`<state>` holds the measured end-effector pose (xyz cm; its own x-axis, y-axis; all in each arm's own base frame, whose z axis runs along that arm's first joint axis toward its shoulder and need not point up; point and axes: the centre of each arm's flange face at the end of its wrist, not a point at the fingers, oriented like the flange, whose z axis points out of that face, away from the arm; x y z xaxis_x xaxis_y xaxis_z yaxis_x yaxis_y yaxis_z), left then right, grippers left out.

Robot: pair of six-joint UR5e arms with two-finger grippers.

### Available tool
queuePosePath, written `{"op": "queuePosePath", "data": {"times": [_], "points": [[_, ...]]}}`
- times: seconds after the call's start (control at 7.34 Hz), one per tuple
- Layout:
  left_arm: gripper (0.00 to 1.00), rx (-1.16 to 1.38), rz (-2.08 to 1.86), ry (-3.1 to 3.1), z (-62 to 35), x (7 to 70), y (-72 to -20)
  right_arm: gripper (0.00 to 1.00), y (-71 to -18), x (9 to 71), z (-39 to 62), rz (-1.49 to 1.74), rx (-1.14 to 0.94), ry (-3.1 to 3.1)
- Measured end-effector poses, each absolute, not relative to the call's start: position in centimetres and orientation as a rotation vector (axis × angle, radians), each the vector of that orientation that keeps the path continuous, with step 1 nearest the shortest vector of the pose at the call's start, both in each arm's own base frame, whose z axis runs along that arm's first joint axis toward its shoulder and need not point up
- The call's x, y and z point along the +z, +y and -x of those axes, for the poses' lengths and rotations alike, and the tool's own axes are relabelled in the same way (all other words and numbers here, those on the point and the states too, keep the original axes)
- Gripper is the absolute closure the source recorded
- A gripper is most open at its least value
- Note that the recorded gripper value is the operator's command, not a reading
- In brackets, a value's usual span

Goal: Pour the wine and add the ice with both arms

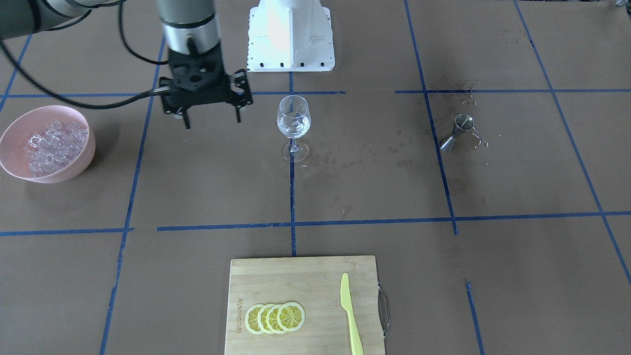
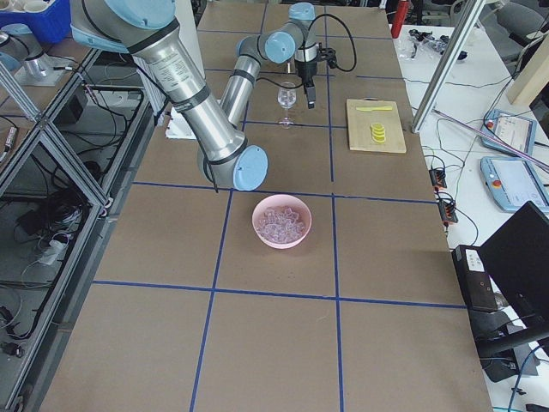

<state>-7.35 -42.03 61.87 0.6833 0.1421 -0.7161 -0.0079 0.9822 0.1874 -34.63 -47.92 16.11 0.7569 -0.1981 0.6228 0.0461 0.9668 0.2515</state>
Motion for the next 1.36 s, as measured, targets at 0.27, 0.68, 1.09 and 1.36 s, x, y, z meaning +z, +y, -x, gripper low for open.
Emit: {"op": "queuePosePath", "data": {"times": [0.27,0.68,1.09,1.36], "points": [[0.0,0.077,-0.17,0.814,7.6,61.9,-41.7,0.0,-52.7,23.4,25.5,-0.219,-0.236,-0.65],[0.0,0.065,-0.147,0.814,7.6,62.9,-40.3,0.0,-56.9,36.8,10.8,-0.162,-0.392,-0.609],[0.0,0.06,-0.138,0.814,7.6,63.3,-39.9,0.0,-54.0,49.5,1.3,-0.115,-0.378,-0.615],[0.0,0.059,-0.141,0.814,7.6,63.2,-39.9,0.0,-48.9,58.8,-2.3,-0.028,-0.276,-0.61]]}}
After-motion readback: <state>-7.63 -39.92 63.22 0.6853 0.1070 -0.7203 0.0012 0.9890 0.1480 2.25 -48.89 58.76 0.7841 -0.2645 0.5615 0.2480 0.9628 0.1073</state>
